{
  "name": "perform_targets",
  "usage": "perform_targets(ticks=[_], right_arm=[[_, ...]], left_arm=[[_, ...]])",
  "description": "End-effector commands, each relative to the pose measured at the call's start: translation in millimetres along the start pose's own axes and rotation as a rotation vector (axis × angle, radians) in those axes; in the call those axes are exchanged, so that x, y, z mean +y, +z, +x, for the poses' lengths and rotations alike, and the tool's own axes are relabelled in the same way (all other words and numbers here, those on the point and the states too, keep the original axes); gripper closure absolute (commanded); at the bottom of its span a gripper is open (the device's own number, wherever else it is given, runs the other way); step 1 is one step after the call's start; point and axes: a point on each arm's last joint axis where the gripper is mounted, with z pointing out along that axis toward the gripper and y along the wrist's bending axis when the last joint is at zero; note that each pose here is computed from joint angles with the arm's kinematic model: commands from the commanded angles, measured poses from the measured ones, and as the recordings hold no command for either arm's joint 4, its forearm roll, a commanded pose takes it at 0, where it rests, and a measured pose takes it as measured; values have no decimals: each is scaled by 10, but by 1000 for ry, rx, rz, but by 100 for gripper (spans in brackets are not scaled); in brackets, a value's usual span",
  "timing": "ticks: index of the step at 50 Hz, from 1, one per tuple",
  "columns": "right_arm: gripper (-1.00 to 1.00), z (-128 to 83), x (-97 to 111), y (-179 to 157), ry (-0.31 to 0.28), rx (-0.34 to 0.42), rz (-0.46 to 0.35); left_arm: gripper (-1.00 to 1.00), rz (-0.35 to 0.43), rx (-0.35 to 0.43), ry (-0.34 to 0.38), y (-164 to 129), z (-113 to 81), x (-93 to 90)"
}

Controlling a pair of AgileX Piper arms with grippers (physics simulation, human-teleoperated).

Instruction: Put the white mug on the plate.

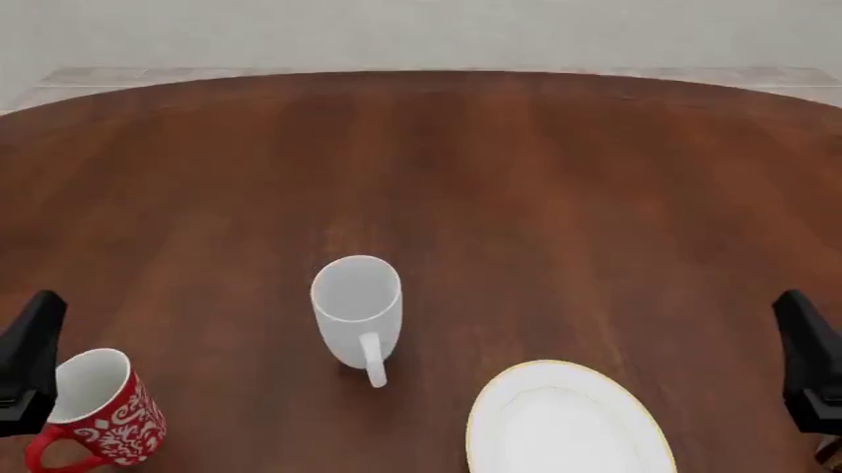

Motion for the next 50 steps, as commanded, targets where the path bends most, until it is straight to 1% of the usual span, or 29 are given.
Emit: perform_targets(ticks=[1, 27, 28, 30, 31, 35, 38, 39, 40, 42, 44, 45, 46, 47, 49, 50], right_arm=[[-100, -12, 2, -2, 2, -2, -3], [-100, -24, 16, 31, -6, 9, -27], [-100, -82, 23, 37, -9, 7, -39], [-100, -105, 26, 40, -11, 6, -44], [-100, -171, 37, 47, -13, 4, -62], [-100, -322, 48, 56, -7, 1, -82], [-100, -490, 69, 64, -10, -5, -119], [-100, -544, 78, 59, -26, -12, -137], [-100, -595, 83, 62, -18, -10, -146], [-100, -626, 92, 63, -16, -8, -160], [-100, -735, 119, 86, -27, 6, -201], [-100, -736, 119, 87, -27, 6, -201], [-100, -789, 129, 100, -16, 15, -215], [-100, -842, 148, 125, -37, 29, -238], [-100, -856, 156, 141, -36, 39, -244], [-100, -901, 169, 176, -45, 59, -253]], left_arm=[[-100, 1, 0, 1, 4, -8, -1], [-100, 1, 1, 0, 11, -2, 0], [-100, 1, 2, 0, 12, -2, 0], [-100, 0, 2, 0, 11, -2, 0], [-100, 0, 2, 0, 11, -1, 0], [-100, 1, 2, 0, 13, -1, 0], [-100, 1, 2, 0, 15, 0, 0], [-100, 1, 3, 0, 16, 0, 0], [-100, 1, 3, 0, 17, -1, 0], [-100, 1, 2, 0, 18, -1, 0], [-100, 1, 2, 1, 17, 0, 0], [-100, 1, 2, 1, 17, 0, 0], [-100, 1, 2, 1, 15, 0, 0], [-100, 1, 1, 2, 12, -1, -1], [-100, 1, 1, 2, 11, -1, -1], [-100, 1, 2, 1, 14, 0, 0]])
